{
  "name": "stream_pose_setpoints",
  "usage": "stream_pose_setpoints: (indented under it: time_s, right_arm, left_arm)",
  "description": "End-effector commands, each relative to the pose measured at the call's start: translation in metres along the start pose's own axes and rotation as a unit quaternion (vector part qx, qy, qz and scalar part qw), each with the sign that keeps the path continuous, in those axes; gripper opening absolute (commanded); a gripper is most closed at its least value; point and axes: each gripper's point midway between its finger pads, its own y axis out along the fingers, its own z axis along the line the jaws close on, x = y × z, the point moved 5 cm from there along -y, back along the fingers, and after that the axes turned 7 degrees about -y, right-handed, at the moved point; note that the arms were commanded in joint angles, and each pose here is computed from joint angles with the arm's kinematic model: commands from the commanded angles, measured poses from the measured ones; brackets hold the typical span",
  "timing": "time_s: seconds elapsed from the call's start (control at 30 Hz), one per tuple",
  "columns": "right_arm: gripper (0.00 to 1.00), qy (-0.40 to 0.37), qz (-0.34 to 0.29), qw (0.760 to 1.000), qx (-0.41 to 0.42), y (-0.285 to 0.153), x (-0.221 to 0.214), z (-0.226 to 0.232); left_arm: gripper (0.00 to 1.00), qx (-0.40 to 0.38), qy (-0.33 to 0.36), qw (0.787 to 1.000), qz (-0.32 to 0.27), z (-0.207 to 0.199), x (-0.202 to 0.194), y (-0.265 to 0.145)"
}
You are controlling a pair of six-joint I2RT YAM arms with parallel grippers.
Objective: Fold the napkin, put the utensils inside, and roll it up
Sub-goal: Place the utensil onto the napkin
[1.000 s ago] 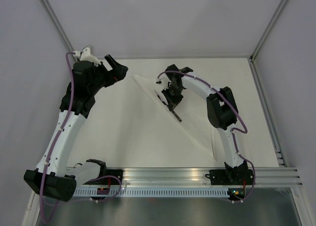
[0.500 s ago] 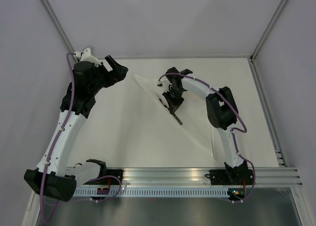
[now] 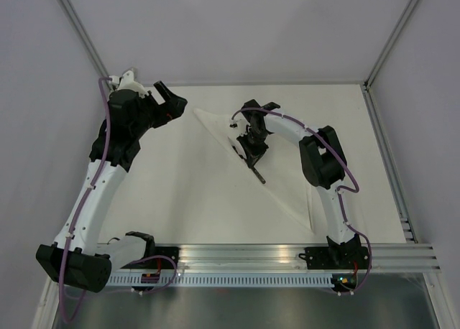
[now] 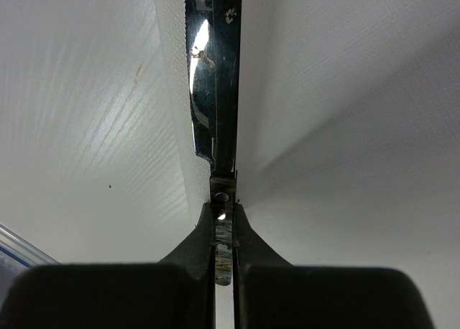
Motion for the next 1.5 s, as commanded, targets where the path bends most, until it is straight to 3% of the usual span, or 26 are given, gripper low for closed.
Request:
stream_pose_setpoints:
  time_s: [0.0, 0.93, 1.03, 1.27, 1.47]
  right_arm:
    - [0.0, 0.029, 0.013, 0.999, -0.017, -0.007, -0.005, 0.003]
    - [0.01, 0.006, 0.028, 0.999, -0.034, 0.008, -0.011, -0.002]
    - [0.06, 0.006, 0.028, 0.999, -0.035, 0.008, -0.011, -0.003]
    - [0.4, 0.002, 0.018, 0.999, -0.033, 0.0, -0.007, 0.0]
    - [0.53, -0.004, -0.012, 1.0, -0.027, -0.023, 0.006, 0.006]
  left_arm:
    - [1.0, -0.015, 0.005, 1.0, -0.007, -0.002, 0.003, 0.002]
    - [1.0, -0.012, 0.006, 1.0, 0.001, 0.002, -0.001, 0.009]
    - [1.0, -0.013, 0.006, 1.0, 0.002, 0.002, -0.001, 0.01]
    - [1.0, -0.014, 0.008, 1.0, 0.004, 0.002, -0.001, 0.01]
    - [1.0, -0.036, 0.015, 0.999, 0.01, -0.002, -0.003, 0.009]
